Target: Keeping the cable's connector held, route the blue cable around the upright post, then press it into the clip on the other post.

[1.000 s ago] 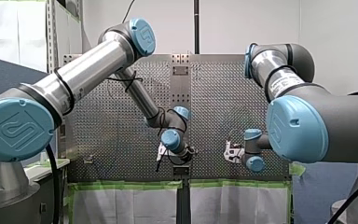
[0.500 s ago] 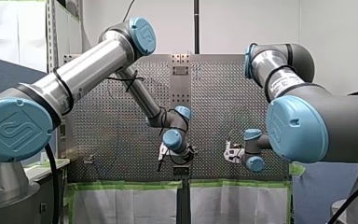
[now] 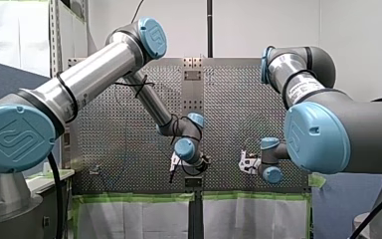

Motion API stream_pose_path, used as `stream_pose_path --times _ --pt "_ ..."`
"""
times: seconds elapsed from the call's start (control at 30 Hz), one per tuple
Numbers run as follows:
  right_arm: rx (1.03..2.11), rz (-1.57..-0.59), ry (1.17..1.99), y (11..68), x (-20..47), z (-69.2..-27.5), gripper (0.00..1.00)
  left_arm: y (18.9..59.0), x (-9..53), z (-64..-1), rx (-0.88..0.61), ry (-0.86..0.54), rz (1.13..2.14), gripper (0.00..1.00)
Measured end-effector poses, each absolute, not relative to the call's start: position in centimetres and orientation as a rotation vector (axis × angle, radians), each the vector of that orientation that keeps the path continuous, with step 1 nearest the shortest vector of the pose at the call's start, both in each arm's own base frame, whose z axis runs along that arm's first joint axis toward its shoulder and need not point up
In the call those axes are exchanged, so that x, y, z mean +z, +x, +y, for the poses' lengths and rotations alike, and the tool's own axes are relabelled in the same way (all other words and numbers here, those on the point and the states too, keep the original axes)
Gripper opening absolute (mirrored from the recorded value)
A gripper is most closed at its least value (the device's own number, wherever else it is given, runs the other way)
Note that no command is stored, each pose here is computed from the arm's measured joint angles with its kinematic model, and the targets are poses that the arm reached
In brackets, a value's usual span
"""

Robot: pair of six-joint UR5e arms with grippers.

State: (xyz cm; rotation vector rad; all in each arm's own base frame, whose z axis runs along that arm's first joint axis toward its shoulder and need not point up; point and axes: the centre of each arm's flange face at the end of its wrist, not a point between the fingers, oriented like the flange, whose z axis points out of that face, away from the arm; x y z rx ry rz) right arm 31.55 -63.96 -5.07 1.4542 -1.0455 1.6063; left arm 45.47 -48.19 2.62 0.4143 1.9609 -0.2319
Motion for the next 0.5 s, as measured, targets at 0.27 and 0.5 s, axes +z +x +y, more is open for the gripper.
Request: stream_pose_path --times 0.27,0.5 --pt "1.606 -1.046 1.455 31.5 -5.1 -64.0 0.0 45.4 3.7 -48.4 -0.223 0.404 1.947 1.0" --pt "1.605 -1.048 1.457 31.5 -5.1 -63.9 0.0 43.9 5.2 -48.8 -0.23 0.372 1.916 1.0"
